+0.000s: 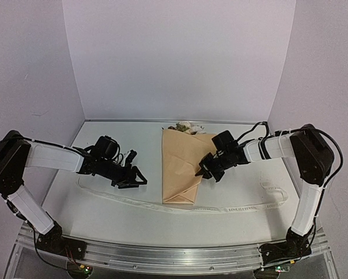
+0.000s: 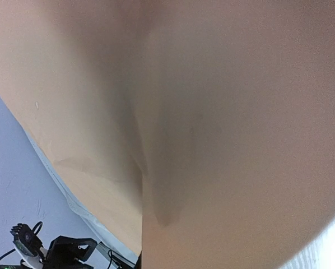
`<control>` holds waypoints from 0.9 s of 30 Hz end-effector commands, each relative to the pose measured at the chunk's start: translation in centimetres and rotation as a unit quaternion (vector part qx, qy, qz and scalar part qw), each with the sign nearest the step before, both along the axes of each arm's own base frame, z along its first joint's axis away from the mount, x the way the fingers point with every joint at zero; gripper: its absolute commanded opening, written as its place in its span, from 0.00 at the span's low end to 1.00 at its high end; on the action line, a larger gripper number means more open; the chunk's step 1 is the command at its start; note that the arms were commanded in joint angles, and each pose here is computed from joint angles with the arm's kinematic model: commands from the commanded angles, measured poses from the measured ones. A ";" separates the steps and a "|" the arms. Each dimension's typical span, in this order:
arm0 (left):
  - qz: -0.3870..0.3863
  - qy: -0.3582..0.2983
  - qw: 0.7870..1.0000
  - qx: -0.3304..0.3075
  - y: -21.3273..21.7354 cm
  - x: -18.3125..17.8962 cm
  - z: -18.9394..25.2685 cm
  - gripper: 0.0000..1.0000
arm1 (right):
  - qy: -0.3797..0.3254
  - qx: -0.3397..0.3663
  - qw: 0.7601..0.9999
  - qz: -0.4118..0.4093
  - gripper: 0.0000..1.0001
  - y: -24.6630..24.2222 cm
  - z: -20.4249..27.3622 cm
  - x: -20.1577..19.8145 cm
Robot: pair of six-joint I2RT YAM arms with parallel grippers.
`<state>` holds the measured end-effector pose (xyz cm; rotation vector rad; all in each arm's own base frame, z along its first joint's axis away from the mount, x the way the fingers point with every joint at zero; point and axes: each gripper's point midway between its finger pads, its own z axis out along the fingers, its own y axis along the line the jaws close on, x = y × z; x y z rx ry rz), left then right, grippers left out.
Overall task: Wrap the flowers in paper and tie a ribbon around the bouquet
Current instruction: Adjust the folded bouquet at the center of the board.
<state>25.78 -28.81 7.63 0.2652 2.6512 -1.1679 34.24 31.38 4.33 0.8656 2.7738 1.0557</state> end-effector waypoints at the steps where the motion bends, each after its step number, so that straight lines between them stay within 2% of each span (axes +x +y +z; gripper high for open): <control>1: 0.058 0.001 0.998 0.034 0.9 1.7 -0.4 0.52 | 0.002 0.008 1.000 -0.026 0.00 0.0 2.3 -1.2; 11: 0.086 0.004 0.995 0.047 1.5 2.3 -0.9 0.53 | 0.004 -0.013 1.000 -0.020 0.00 0.3 2.0 -4.8; 18: 0.142 0.004 0.988 0.058 2.8 2.8 -1.2 0.55 | -0.009 -0.037 0.999 -0.005 0.00 0.5 1.5 -7.6; 27: 0.213 -0.027 0.975 0.059 4.5 4.2 0.6 0.60 | -0.033 -0.076 0.997 -0.007 0.00 -0.6 0.4 -9.7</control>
